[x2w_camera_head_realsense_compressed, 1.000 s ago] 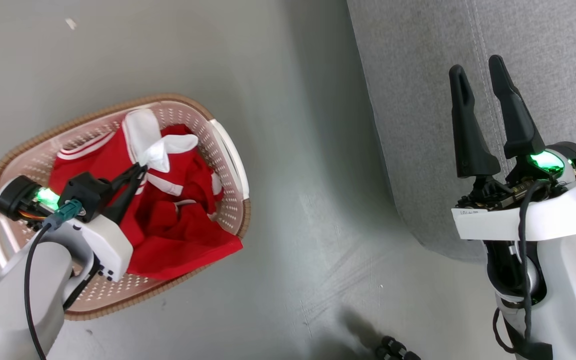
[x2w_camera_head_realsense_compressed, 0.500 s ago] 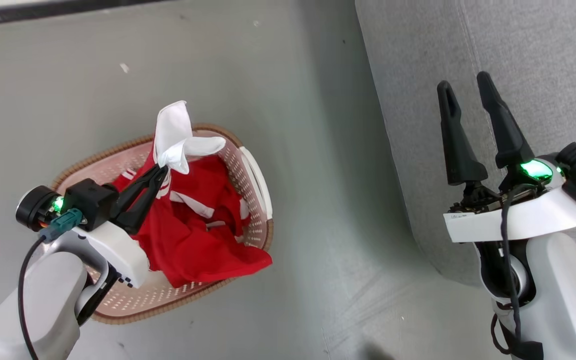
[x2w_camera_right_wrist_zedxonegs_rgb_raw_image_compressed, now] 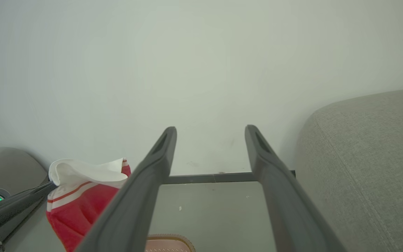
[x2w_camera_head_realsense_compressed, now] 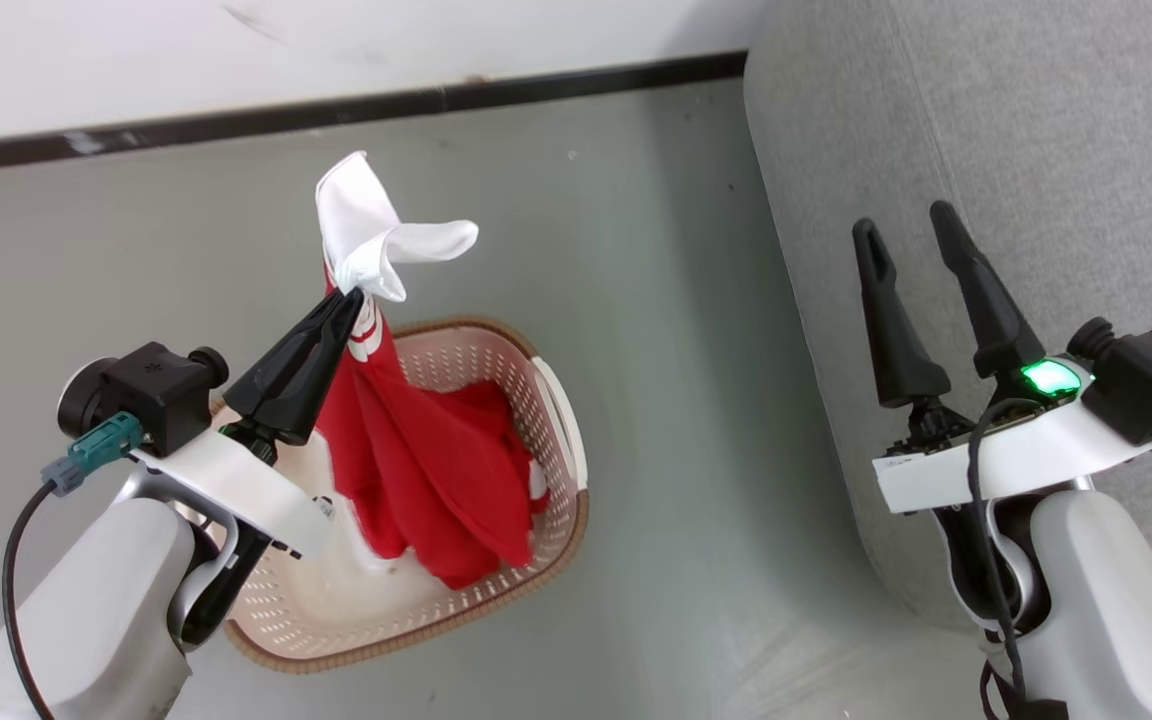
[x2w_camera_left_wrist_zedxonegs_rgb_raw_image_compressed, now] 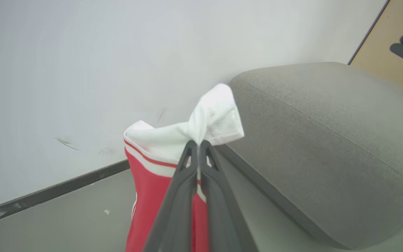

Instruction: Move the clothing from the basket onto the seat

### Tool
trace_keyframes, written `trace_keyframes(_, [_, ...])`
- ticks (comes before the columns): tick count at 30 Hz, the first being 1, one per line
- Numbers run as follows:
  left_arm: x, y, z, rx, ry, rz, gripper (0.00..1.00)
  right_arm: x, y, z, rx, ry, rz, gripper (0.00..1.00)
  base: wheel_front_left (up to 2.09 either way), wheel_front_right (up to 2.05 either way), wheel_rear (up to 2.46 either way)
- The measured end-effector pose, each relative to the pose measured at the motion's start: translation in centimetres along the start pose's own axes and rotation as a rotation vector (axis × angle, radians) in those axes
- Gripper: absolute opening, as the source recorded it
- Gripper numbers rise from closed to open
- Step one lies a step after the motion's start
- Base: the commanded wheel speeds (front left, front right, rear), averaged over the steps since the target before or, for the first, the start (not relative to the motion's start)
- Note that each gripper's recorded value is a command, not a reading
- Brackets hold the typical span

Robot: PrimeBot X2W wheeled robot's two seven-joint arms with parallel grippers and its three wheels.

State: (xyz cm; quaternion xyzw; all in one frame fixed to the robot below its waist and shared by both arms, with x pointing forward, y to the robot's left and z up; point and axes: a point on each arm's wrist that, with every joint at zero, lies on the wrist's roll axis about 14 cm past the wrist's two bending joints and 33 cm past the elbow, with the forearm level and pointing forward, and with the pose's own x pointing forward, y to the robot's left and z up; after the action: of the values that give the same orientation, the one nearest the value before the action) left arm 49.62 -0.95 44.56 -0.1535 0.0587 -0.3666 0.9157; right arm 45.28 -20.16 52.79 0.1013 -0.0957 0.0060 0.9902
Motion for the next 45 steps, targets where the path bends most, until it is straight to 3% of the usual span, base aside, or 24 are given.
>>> trace_keyframes(19, [-3.1,-4.2,9.5,0.048,-0.208,-0.013,0.0,-2.3,4.9,0.7,0.046,0.019,0.119,1.0,0.0,0.0,0.0])
trace_keyframes(31, [-4.7,-7.0,12.5,0.063,-0.262,-0.019,0.0,-3.7,7.8,0.9,0.059,0.028,0.198,1.0,0.0,0.0,0.0])
trace_keyframes(45, [-6.2,-9.3,14.1,0.087,-0.266,-0.005,0.0,-7.2,16.4,-1.8,0.041,0.132,0.468,1.0,0.0,0.0,0.0])
